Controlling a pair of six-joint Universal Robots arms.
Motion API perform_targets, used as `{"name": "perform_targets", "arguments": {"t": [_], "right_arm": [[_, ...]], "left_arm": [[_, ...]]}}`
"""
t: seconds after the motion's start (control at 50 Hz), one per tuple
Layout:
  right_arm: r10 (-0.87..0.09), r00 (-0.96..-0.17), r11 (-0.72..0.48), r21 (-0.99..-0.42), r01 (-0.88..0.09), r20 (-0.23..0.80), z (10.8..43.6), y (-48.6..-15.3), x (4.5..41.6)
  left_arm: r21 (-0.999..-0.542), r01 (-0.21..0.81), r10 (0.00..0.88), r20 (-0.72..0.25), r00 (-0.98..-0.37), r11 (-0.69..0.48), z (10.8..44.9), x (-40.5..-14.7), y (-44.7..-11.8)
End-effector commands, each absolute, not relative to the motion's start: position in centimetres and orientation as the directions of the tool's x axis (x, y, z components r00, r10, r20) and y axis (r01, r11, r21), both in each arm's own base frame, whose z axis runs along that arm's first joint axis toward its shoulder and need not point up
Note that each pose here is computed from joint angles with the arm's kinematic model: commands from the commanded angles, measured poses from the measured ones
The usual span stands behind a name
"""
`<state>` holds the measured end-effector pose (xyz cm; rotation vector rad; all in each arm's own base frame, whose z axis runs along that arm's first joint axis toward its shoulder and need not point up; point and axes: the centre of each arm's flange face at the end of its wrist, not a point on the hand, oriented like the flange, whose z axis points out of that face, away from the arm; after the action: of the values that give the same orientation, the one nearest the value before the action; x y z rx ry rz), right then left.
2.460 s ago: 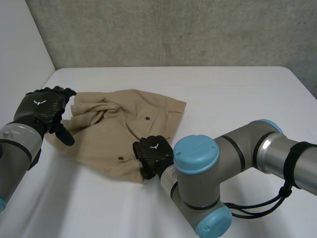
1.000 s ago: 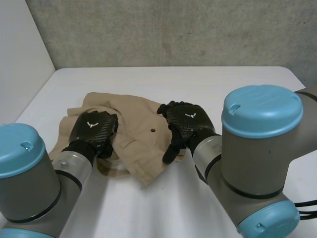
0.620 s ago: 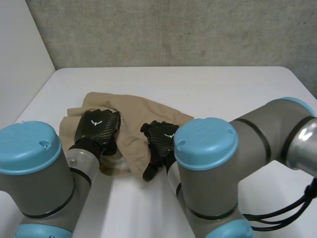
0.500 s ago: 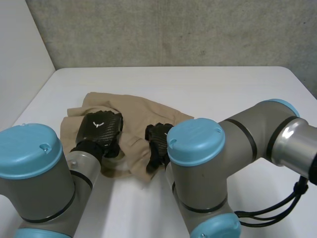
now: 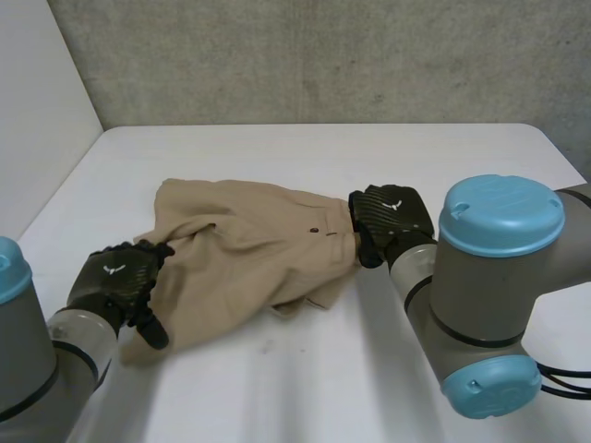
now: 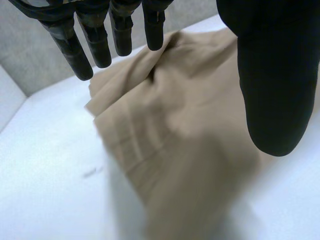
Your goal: Fold the shorts.
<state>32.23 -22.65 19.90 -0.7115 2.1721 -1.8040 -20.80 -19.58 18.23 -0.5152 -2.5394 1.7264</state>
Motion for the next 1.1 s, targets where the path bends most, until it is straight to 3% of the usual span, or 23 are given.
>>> {"name": "perform_targets", "arguments": {"t": [0.02,0.22,0.48,0.68,1.1], "right_arm": [[-0.494,-0.861,0.129,-0.970,-0.206,0.117,20.1,-23.0,31.7],[-0.503,-0.857,0.124,-0.973,-0.197,0.109,20.3,-22.7,32.1],[-0.501,-0.861,0.138,-0.974,-0.179,0.088,20.2,-22.8,32.0],[-0.505,-0.859,0.141,-0.973,-0.181,0.086,20.2,-22.8,31.9],[-0.504,-0.859,0.137,-0.974,-0.183,0.090,20.5,-22.7,31.7]], "left_arm": [[-0.883,0.246,0.282,-0.137,-0.950,0.400,16.5,-19.5,-20.0],[-0.839,0.288,0.331,-0.138,-0.934,0.462,14.5,-20.0,-18.2],[-0.831,0.309,0.351,-0.148,-0.925,0.463,13.5,-20.3,-17.9],[-0.846,0.299,0.337,-0.153,-0.929,0.441,12.0,-20.8,-19.6],[-0.878,0.283,0.298,-0.171,-0.939,0.387,12.4,-20.6,-20.8]]}}
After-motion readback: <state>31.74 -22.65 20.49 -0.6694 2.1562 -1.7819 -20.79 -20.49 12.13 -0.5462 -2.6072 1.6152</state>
